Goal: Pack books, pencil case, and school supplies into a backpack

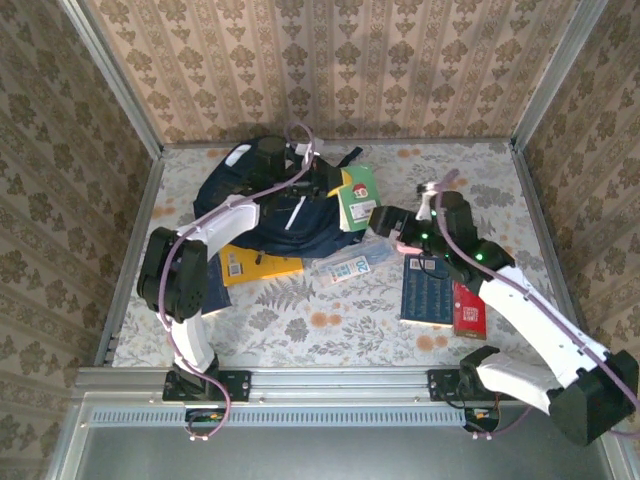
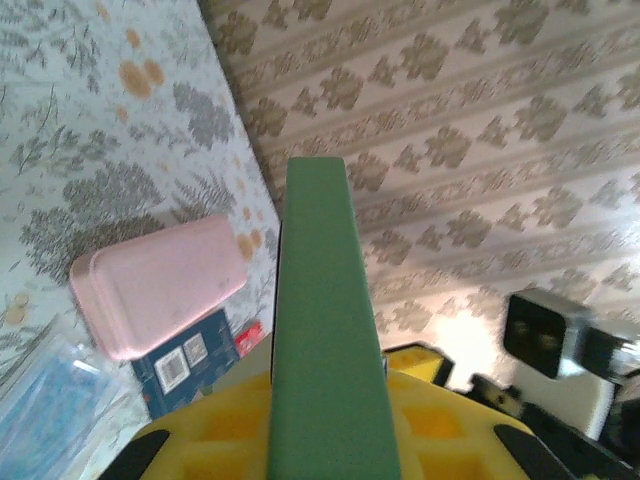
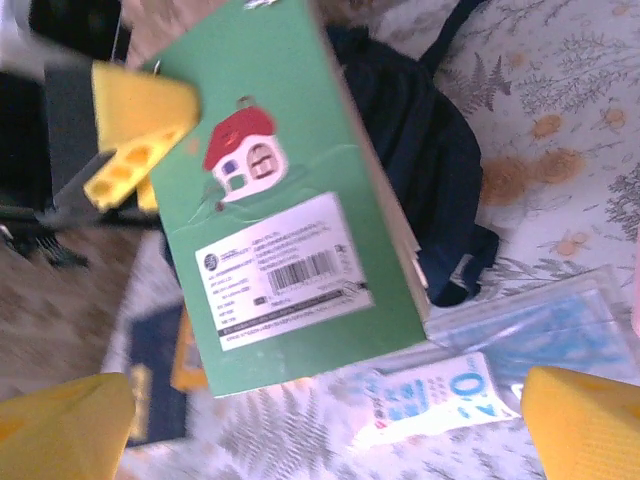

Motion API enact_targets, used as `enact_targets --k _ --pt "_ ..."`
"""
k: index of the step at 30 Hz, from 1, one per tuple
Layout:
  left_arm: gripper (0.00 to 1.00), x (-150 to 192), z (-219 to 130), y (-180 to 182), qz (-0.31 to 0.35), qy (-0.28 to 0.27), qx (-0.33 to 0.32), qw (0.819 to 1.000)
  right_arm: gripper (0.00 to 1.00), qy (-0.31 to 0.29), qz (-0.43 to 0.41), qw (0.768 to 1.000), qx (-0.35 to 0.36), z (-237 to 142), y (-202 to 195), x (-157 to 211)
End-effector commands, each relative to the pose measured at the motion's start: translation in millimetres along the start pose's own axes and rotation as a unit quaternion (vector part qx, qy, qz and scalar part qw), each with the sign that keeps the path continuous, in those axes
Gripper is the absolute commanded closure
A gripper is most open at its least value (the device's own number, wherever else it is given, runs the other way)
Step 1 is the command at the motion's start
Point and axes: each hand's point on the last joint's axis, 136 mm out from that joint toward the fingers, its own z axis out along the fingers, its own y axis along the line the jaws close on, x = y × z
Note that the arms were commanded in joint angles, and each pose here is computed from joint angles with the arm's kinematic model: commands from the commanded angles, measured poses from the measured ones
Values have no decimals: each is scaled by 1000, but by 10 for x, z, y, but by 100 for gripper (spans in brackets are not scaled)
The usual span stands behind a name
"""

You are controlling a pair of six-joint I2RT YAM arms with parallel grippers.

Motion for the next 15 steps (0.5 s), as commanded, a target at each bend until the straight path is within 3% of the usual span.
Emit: enact_targets --k 1,9,15 --pt "100 -153 -97 -697 34 -43 74 996 0 -18 135 983 -124 26 335 -178" --pt "100 -252 -193 -1189 31 -97 96 990 0 -36 217 957 -188 172 498 -383" --pt "100 -301 -286 -1217 7 -137 90 986 3 -70 240 937 -244 169 653 -579"
